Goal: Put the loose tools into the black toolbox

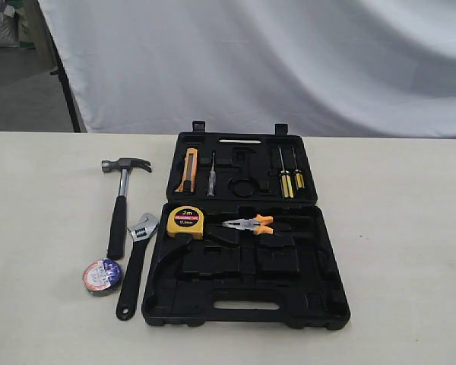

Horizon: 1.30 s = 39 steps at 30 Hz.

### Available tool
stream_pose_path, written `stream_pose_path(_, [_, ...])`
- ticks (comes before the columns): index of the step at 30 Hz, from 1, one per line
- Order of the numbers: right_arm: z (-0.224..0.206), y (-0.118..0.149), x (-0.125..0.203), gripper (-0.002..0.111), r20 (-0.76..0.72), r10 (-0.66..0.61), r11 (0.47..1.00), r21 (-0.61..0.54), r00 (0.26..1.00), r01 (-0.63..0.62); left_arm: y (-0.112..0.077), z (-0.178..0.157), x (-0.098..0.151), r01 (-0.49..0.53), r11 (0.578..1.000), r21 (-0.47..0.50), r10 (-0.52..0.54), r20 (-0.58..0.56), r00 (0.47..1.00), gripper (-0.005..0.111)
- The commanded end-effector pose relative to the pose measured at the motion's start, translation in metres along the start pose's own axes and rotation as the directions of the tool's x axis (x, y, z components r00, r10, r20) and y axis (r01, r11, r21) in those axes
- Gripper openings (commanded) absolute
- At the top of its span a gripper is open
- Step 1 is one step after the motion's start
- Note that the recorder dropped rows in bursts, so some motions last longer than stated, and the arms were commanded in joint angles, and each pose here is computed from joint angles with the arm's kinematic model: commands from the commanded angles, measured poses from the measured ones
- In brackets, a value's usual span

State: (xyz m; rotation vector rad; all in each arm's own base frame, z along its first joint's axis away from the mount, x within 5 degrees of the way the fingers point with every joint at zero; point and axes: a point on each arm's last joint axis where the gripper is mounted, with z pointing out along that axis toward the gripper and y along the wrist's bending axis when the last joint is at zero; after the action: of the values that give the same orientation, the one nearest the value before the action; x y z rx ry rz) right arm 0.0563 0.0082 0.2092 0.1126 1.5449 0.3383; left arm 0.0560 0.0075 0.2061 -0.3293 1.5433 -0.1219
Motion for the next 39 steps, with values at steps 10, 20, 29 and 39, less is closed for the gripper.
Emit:
stream_pose_path(10, [0.028, -0.008, 0.025, 0.000, -0.320, 0.095, 0.990, 0.128, 0.943, -0.057, 0.001, 0.000, -0.002, 0.001, 1.000, -0.021, 0.000, 0.020, 1.000, 0.001])
stream_pose_path(20, [0.073, 0.022, 0.053, 0.000, -0.608, 0.024, 0.999, -0.017, 0.794, -0.043, 0.001, 0.000, -0.002, 0.001, 1.000, -0.021, 0.000, 0.020, 1.000, 0.001])
stream_pose_path(29, [0.096, 0.085, 0.071, 0.000, -0.698, -0.163, 0.959, -0.277, 0.698, -0.053, 0.001, 0.000, -0.002, 0.001, 1.000, -0.021, 0.000, 0.020, 1.000, 0.001])
stream_pose_path(39, [0.138, 0.159, 0.102, 0.000, -0.763, -0.388, 0.895, -0.445, 0.518, 0.016, 0.001, 0.000, -0.002, 0.001, 1.000, -0.021, 0.000, 0.020, 1.000, 0.001])
